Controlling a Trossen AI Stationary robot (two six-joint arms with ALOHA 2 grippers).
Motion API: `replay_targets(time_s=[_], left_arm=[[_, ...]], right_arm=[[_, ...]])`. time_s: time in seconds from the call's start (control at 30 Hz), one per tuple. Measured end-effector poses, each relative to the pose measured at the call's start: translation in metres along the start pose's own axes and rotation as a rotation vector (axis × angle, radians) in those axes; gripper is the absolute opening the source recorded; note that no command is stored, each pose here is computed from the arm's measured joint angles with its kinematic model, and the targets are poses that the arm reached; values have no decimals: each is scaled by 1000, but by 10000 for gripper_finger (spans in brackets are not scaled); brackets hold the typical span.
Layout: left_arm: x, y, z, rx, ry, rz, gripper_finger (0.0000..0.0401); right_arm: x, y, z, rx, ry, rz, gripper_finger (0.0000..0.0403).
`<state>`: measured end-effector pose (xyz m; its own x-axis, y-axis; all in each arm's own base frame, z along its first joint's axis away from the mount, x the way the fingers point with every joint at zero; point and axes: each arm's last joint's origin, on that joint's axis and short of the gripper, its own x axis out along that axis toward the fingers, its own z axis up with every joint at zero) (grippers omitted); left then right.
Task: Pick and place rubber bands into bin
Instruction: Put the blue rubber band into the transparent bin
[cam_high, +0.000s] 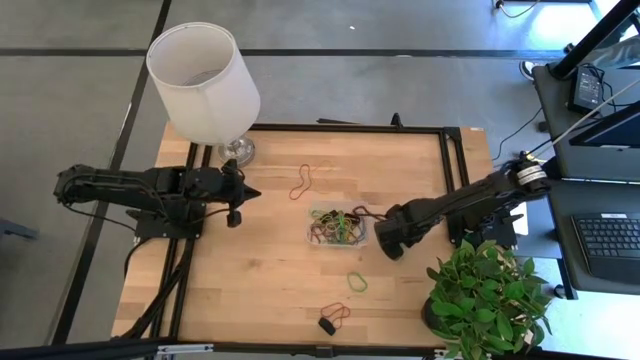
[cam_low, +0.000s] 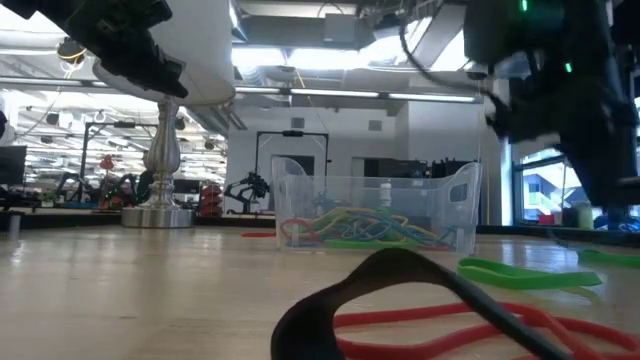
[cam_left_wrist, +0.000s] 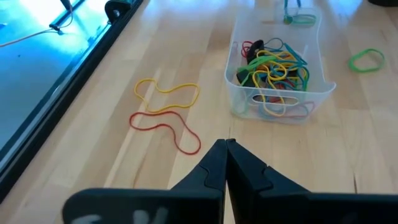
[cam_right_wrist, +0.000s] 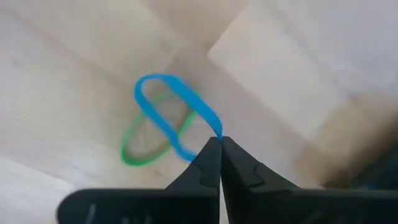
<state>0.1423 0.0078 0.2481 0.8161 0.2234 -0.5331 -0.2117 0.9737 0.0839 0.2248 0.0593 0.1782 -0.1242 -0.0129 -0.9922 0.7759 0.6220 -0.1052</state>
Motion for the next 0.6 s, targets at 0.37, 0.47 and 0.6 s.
replay_targets(time_s=[0.37, 0.47, 0.6], left_arm=[[0, 0, 1, -1, -7, 0, 2], [0, 0, 1, -2, -7, 0, 2], [0, 0, 1, -2, -7, 0, 2]], right_arm=[[-81, 9, 10, 15, -258, 63, 2], [-98, 14, 16, 8, -370, 101, 1], [-113, 19, 29, 1, -475, 188, 1]])
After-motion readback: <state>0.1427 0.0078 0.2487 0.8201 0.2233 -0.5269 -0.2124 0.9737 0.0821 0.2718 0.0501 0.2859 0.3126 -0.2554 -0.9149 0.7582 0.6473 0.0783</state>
